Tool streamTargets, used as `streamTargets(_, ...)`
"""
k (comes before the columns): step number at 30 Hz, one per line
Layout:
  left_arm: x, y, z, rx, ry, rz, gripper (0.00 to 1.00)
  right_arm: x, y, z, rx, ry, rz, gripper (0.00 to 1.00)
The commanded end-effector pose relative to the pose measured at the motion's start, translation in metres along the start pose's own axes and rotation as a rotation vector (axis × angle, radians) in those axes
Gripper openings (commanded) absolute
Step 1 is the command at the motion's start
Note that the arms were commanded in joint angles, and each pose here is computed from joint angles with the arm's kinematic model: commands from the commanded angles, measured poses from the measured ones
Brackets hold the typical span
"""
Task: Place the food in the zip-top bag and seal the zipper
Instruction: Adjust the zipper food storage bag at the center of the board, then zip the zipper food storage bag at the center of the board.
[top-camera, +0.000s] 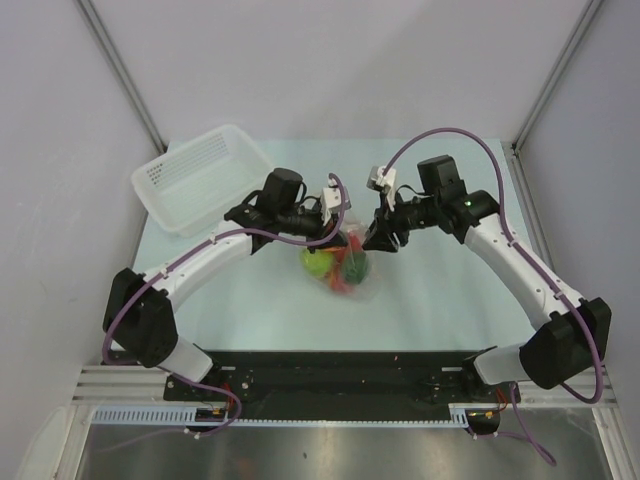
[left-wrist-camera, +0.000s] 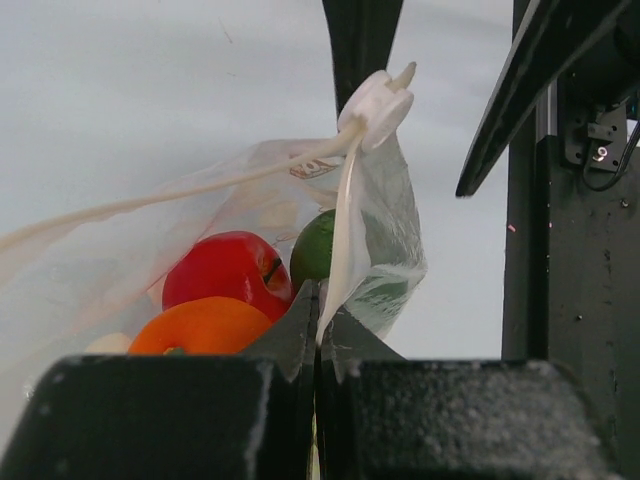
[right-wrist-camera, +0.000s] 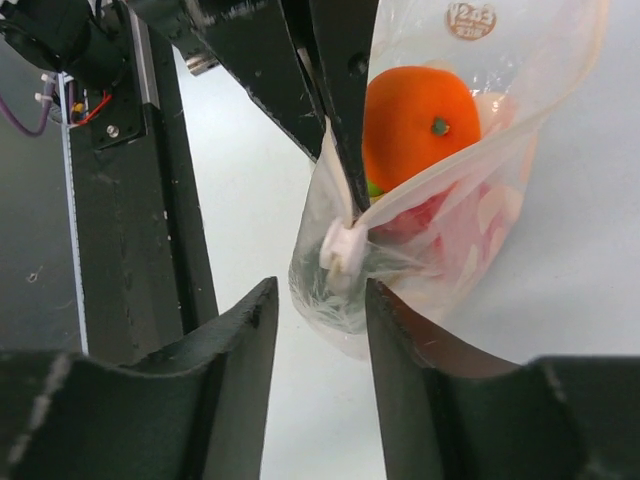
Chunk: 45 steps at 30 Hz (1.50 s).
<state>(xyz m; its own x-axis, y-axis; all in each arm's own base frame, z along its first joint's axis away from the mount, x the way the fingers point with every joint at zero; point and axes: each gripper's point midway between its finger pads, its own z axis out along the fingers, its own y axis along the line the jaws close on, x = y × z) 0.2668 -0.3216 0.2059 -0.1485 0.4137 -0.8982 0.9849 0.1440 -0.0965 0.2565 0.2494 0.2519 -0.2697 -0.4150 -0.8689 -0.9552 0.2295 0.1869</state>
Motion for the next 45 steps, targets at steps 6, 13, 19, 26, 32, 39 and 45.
streamTargets(6,-0.026,0.001,-0.005,-0.016,-0.058,0.002,0.00,-0.019,-0.017,0.010,0.072,-0.084,-0.140,0.18)
streamTargets(13,-0.017,-0.004,-0.007,-0.014,-0.036,-0.018,0.00,-0.024,-0.014,0.011,0.064,-0.101,-0.168,0.11)
streamTargets(19,-0.018,-0.002,-0.009,-0.029,-0.034,-0.024,0.04,-0.024,-0.007,0.005,0.054,-0.097,-0.231,0.00)
streamTargets(26,-0.061,-0.007,-0.049,-0.114,-0.169,0.222,0.62,-0.016,-0.003,0.000,0.045,-0.066,-0.288,0.00)
streamTargets(32,-0.089,-0.021,-0.042,-0.038,-0.178,0.344,0.68,-0.013,0.002,0.000,0.022,-0.055,-0.321,0.00)
streamTargets(39,-0.089,-0.027,-0.008,0.021,-0.129,0.401,0.65,-0.015,0.003,-0.002,0.029,-0.060,-0.331,0.00)
streamTargets(45,-0.089,-0.029,-0.001,0.030,-0.121,0.426,0.51,-0.015,0.005,-0.004,0.028,-0.059,-0.331,0.00)
